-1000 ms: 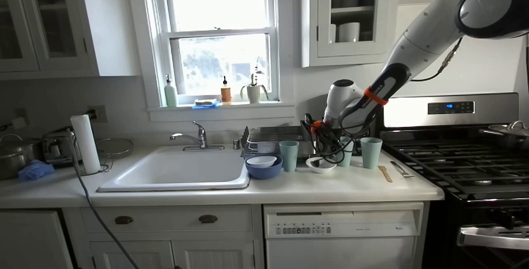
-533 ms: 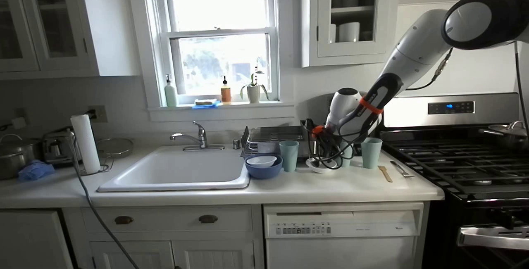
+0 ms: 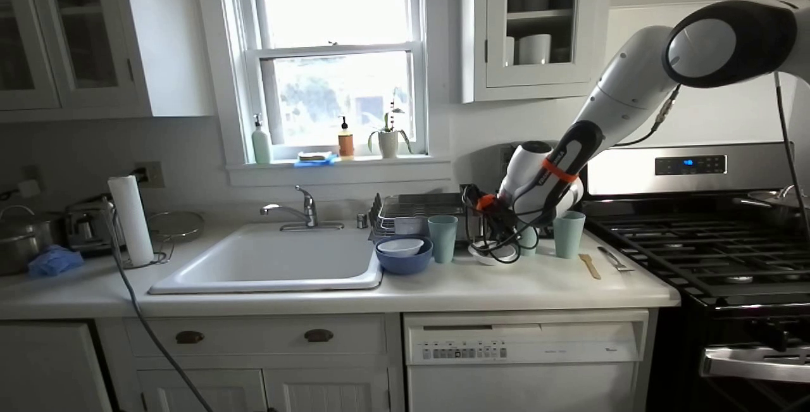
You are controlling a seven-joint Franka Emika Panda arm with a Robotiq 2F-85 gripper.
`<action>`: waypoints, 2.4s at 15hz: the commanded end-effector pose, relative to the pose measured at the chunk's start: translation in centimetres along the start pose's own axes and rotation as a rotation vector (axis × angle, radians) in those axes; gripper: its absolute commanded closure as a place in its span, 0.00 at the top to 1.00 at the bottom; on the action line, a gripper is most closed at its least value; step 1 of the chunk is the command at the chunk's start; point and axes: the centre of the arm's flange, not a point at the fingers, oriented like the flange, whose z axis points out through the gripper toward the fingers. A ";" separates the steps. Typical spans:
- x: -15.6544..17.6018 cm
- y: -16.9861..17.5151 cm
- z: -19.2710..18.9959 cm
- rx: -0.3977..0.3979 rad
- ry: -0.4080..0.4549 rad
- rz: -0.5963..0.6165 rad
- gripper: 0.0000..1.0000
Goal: Remove the scoops in the white bowl and put the into the middle right blue cup one at a time
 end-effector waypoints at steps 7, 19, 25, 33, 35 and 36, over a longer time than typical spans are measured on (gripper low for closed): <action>0.1 -0.1 2.0 0.072 0.028 0.024 0.29; -0.3 0.2 1.4 0.066 0.062 -0.013 0.01; -0.1 0.2 -3.3 -0.049 0.062 -0.109 0.01; -0.7 0.2 -9.5 -0.193 -0.068 -0.234 0.01; 0.3 0.0 -11.4 -0.203 -0.033 -0.225 0.01; 0.8 -0.1 -12.0 -0.203 -0.011 -0.225 0.01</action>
